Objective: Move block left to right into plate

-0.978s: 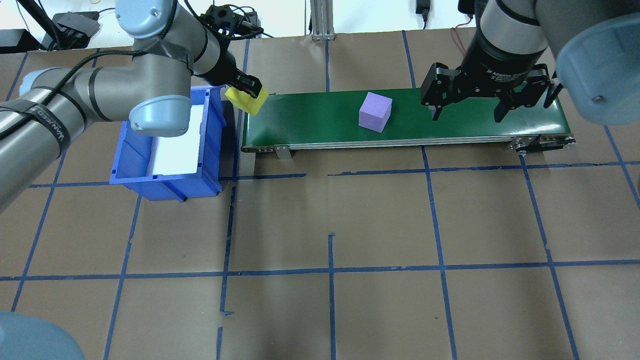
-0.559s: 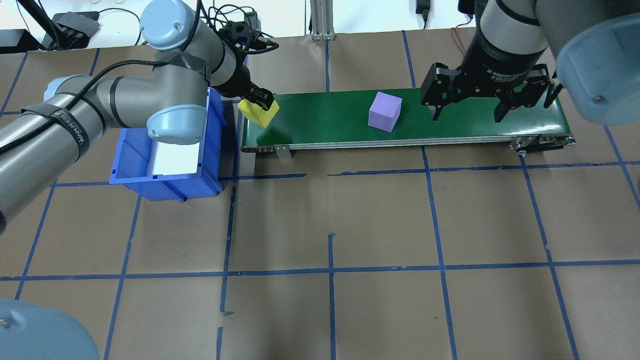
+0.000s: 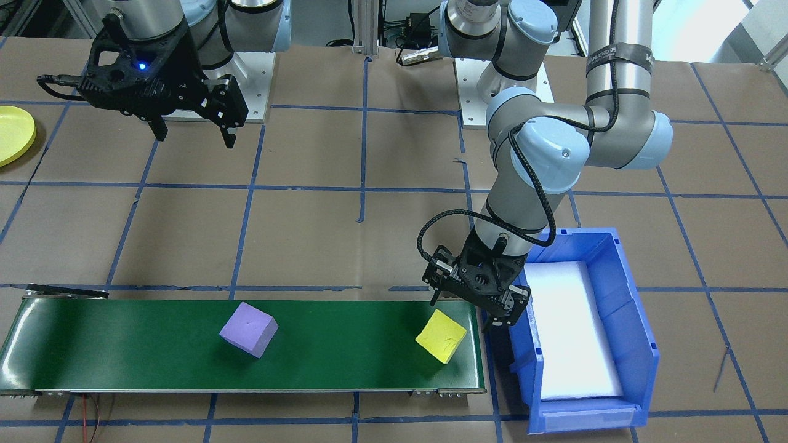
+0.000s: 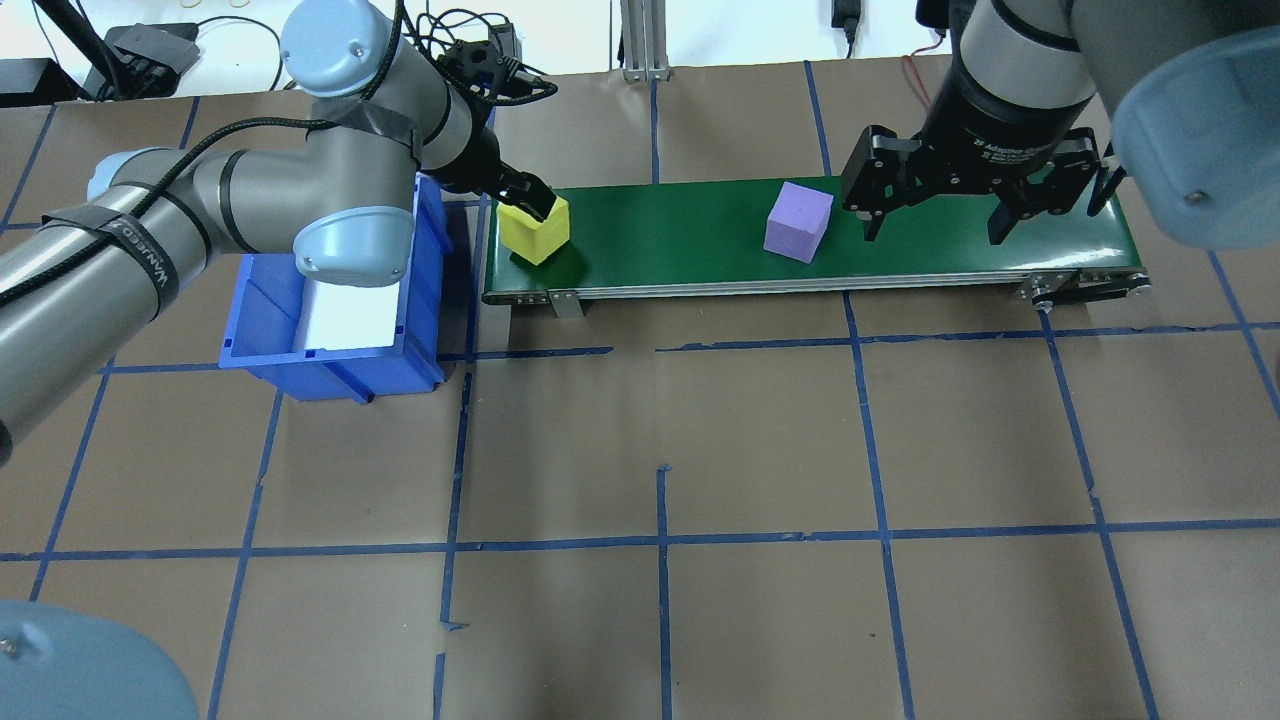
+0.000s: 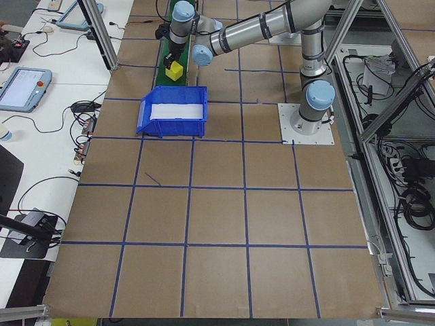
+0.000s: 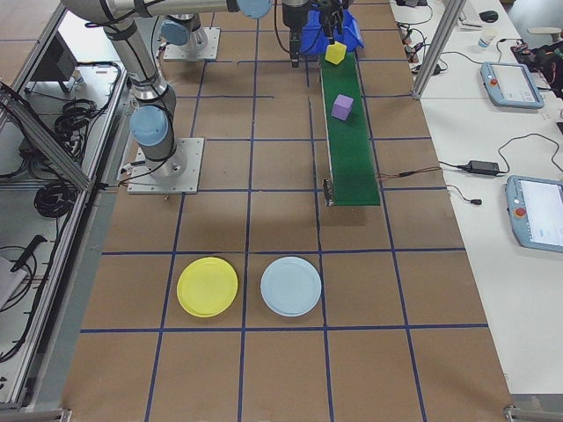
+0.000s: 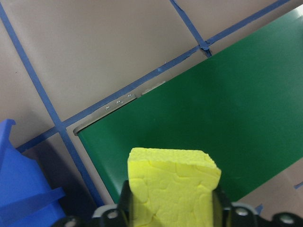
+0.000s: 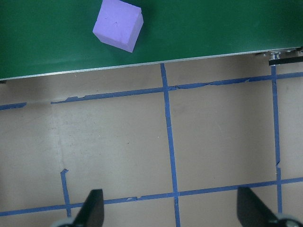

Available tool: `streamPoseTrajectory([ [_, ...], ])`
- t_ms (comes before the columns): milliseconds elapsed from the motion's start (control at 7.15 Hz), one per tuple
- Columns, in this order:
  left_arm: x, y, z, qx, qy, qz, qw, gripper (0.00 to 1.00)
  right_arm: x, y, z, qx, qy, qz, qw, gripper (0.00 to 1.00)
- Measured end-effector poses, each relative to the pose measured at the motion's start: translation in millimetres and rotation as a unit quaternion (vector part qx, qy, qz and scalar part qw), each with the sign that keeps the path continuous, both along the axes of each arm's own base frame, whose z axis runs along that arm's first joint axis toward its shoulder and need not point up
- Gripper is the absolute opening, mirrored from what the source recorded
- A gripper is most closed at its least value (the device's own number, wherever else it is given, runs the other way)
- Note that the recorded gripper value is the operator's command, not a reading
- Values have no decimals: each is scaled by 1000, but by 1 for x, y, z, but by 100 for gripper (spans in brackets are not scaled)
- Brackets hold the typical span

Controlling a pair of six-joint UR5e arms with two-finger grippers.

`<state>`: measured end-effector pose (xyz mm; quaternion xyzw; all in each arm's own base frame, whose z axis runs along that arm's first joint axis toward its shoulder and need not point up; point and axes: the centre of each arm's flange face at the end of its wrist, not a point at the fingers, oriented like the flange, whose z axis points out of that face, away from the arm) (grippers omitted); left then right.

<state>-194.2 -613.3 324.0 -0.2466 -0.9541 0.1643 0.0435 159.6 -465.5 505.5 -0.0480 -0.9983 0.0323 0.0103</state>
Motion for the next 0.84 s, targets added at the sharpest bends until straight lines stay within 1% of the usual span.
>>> streamPoseTrajectory([
  [140, 2, 2, 8, 0, -7, 7, 1000, 100, 0, 0, 0, 0, 0, 0, 1000, 100],
  [280, 7, 5, 18, 6, -23, 14, 1000, 100, 0, 0, 0, 0, 0, 0, 1000, 100],
  [419, 20, 14, 38, 20, -46, 26, 998, 100, 0, 0, 0, 0, 0, 0, 1000, 100],
  [559, 44, 31, 66, 46, -66, 45, 996, 100, 0, 0, 0, 0, 0, 0, 1000, 100],
  [699, 71, 55, 96, 77, -74, 67, 992, 100, 0, 0, 0, 0, 0, 0, 1000, 100],
  [839, 89, 85, 129, 96, -76, 83, 989, 100, 0, 0, 0, 0, 0, 0, 1000, 100],
])
